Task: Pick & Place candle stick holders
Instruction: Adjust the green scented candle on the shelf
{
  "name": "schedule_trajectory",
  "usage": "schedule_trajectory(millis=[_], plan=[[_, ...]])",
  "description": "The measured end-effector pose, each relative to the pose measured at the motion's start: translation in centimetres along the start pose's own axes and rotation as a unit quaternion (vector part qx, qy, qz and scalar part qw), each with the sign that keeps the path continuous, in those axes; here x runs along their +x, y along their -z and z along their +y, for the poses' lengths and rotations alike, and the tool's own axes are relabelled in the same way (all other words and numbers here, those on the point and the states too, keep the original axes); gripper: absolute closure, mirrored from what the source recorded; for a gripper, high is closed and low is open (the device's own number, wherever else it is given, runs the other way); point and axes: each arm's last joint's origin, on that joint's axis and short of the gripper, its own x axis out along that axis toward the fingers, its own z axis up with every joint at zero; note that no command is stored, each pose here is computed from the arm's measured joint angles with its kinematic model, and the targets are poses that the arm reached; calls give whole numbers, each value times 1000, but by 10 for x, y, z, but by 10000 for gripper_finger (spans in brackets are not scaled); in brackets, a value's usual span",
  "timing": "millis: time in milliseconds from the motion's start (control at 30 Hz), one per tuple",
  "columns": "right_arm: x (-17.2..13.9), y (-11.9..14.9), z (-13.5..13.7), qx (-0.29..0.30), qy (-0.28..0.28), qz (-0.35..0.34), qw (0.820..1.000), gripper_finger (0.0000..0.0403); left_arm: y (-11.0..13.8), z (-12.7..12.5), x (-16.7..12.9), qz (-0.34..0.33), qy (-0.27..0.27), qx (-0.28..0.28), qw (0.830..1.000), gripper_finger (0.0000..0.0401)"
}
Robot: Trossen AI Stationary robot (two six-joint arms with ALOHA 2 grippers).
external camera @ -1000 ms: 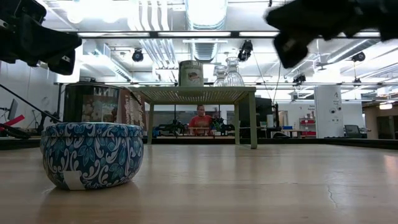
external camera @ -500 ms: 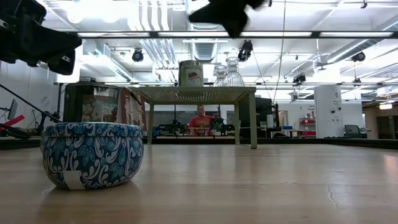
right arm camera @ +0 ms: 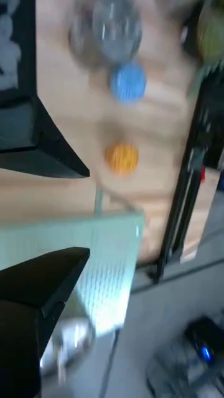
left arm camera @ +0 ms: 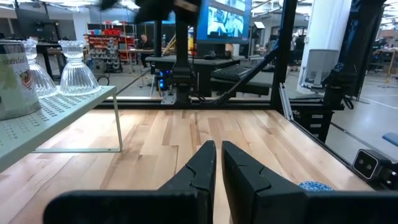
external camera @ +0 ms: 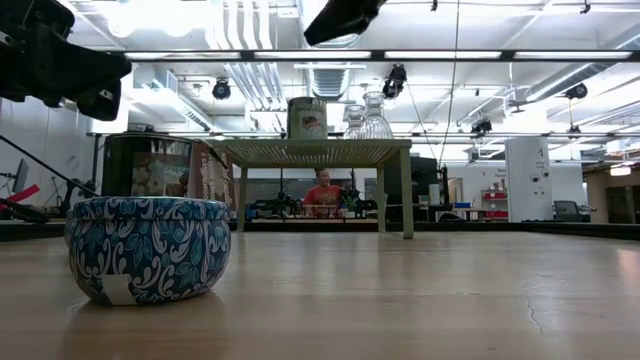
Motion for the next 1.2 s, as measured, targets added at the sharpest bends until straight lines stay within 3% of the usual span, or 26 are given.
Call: schedule_trajectory(millis=[267,400,567,700,867,1200], plan=[[0,7,-51,-25,58,2,998,243,0,0,0,0,0,0,1000,371],[1,9,-66,-23,54,-17,998,255,0,0,0,0,0,0,1000,371],[23,14,-74,-19,50,-7,999,267,0,0,0,0,0,0,1000,371],[44,17,-77,-35,38,45,998,274,0,0,0,0,0,0,1000,371],[42,2,-86,-36,49,49,997,282,0,0,0,0,0,0,1000,371],[60,3,-95,-36,29,115,992,301,0,0,0,0,0,0,1000,371]])
